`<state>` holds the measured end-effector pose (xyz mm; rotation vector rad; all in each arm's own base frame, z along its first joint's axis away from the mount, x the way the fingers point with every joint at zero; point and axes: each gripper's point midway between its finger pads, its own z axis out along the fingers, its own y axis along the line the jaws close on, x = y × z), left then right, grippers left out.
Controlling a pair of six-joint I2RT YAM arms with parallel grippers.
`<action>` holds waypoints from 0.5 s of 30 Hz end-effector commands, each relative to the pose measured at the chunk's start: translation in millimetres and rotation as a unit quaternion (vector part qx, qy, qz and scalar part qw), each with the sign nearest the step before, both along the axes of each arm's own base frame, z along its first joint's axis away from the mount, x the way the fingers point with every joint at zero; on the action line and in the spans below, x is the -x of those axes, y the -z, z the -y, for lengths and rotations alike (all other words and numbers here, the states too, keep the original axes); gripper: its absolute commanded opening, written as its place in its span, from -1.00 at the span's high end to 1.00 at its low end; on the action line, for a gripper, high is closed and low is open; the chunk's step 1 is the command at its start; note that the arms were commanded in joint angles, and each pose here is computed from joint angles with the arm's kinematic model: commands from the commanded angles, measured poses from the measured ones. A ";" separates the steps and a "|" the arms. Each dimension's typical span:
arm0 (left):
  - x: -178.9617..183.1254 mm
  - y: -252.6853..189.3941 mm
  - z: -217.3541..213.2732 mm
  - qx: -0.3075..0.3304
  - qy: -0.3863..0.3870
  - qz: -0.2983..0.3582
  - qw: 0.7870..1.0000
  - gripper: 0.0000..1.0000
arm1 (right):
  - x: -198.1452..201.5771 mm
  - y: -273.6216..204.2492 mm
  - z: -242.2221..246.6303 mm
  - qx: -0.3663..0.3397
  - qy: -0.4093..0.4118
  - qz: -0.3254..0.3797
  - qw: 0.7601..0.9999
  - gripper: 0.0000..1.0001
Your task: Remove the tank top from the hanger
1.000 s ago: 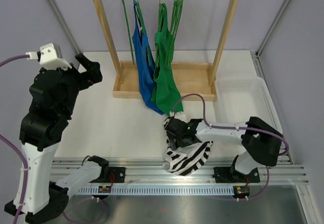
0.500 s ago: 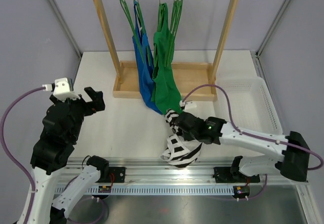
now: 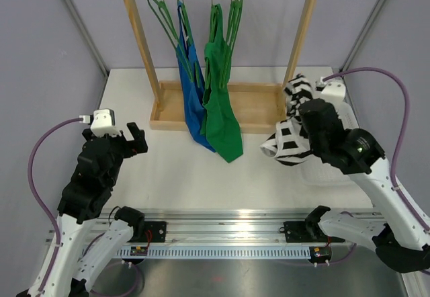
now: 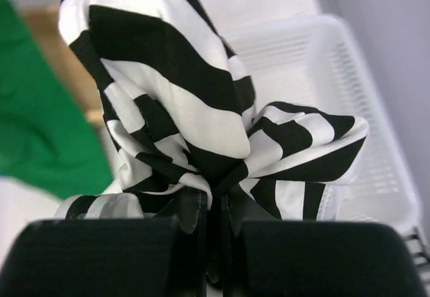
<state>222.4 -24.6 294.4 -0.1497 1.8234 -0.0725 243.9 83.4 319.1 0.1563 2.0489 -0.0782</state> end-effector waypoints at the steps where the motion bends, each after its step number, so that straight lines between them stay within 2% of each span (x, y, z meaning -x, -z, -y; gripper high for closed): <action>1: -8.9 -11.0 0.5 0.003 -0.005 0.028 1.000 -0.98 | -9.6 -37.0 54.9 0.065 0.072 0.040 0.994 1.00; 6: -10.3 -10.0 11.0 0.015 0.020 0.027 0.999 -0.98 | -46.5 -14.4 95.1 0.055 0.144 0.003 0.988 1.00; 10: -8.3 -15.8 14.2 0.023 0.028 0.030 0.999 -0.98 | -72.8 30.6 115.8 0.046 0.175 -0.045 0.982 1.00; 14: -2.1 -42.8 9.2 0.042 0.014 0.046 0.998 -0.98 | -91.4 91.0 138.6 0.036 0.218 -0.114 0.969 1.00; 15: -0.9 -46.4 7.8 0.046 0.010 0.047 0.998 -0.98 | -94.7 100.1 136.2 0.032 0.212 -0.122 0.969 0.85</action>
